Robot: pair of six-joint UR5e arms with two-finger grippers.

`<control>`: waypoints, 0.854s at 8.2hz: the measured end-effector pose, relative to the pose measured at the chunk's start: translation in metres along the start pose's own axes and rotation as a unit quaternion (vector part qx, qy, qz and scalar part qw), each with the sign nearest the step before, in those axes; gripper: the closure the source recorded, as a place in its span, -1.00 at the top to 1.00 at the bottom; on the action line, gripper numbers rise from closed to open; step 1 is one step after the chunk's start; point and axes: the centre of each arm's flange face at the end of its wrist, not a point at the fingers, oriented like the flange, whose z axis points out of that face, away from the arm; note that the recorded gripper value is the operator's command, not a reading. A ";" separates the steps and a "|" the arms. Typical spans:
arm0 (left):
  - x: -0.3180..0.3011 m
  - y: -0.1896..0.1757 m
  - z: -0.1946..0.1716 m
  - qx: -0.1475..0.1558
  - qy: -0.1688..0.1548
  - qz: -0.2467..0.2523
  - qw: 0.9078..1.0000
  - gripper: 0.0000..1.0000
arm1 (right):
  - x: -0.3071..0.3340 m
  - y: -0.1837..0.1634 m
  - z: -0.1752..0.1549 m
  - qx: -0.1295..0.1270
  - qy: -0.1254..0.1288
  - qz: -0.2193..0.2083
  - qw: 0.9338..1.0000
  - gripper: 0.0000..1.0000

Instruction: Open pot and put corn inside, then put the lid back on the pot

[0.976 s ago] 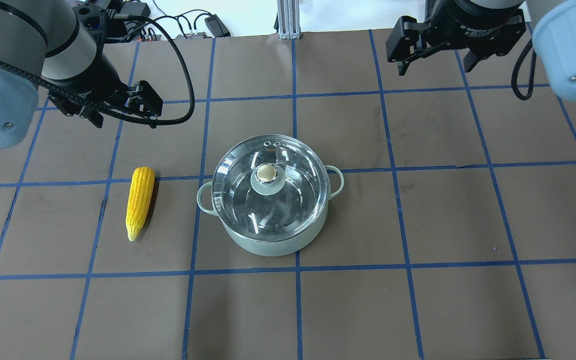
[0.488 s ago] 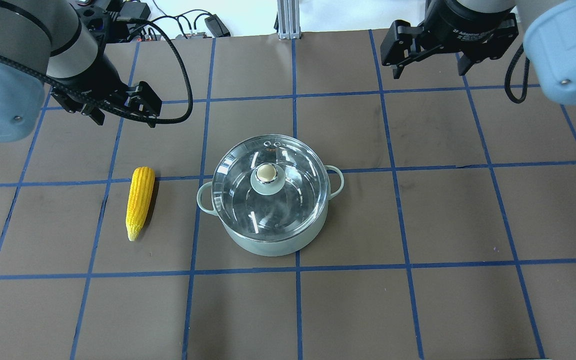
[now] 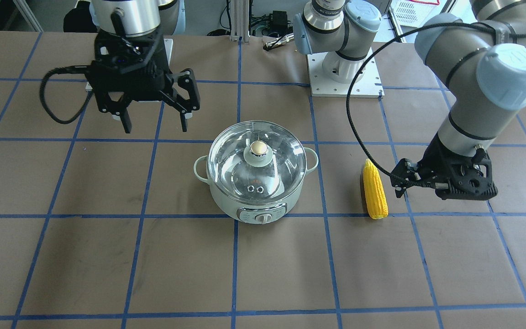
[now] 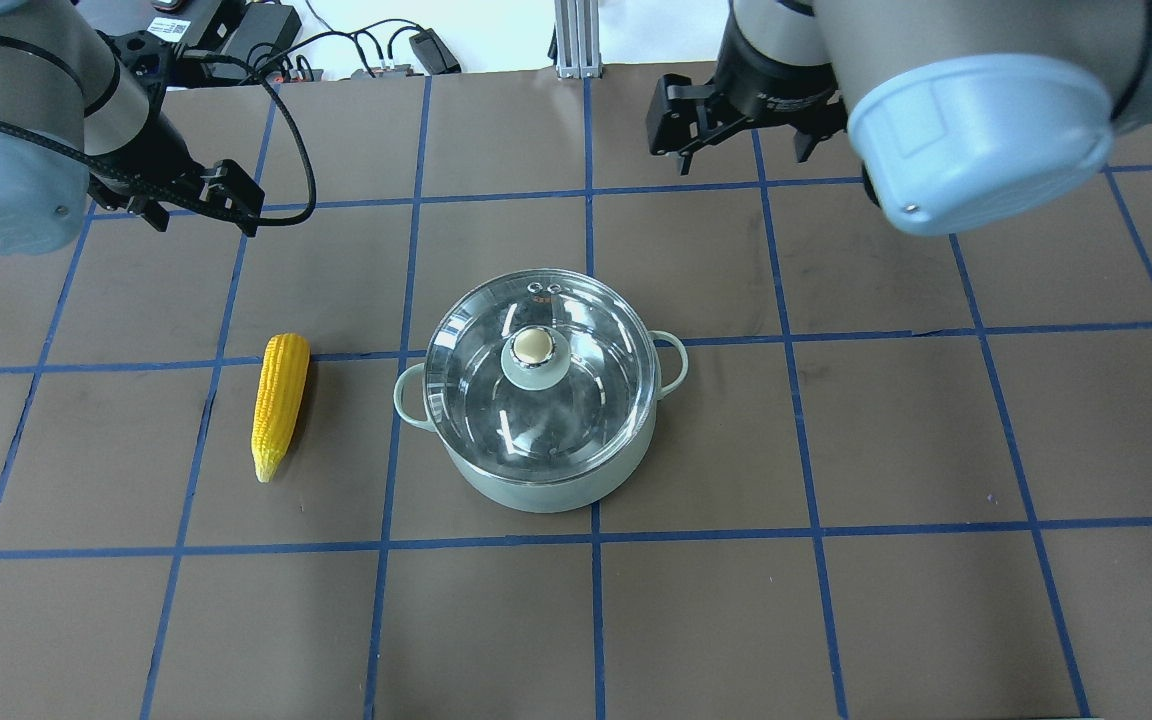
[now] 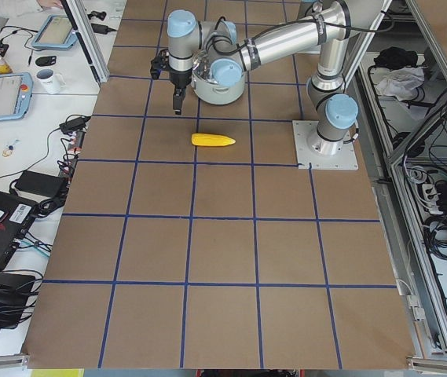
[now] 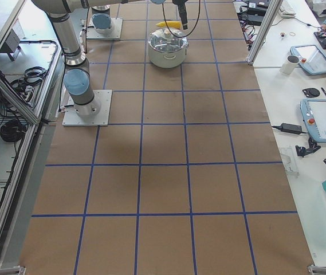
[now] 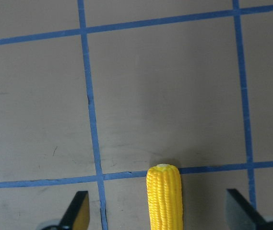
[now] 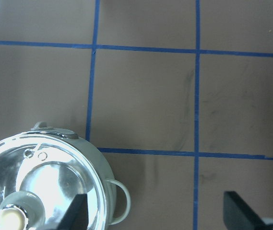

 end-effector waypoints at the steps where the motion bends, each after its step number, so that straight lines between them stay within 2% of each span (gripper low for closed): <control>1: -0.015 -0.007 0.031 -0.017 0.004 0.002 1.000 1.00 | -0.030 0.005 0.014 -0.007 -0.006 0.012 1.000 1.00; 4: -0.024 -0.011 0.102 -0.072 0.024 0.000 0.997 1.00 | -0.119 0.023 0.068 -0.024 -0.006 0.026 0.999 1.00; 7: -0.013 0.018 0.146 -0.124 0.042 -0.006 0.991 1.00 | -0.168 0.047 0.113 -0.053 0.001 0.041 0.998 1.00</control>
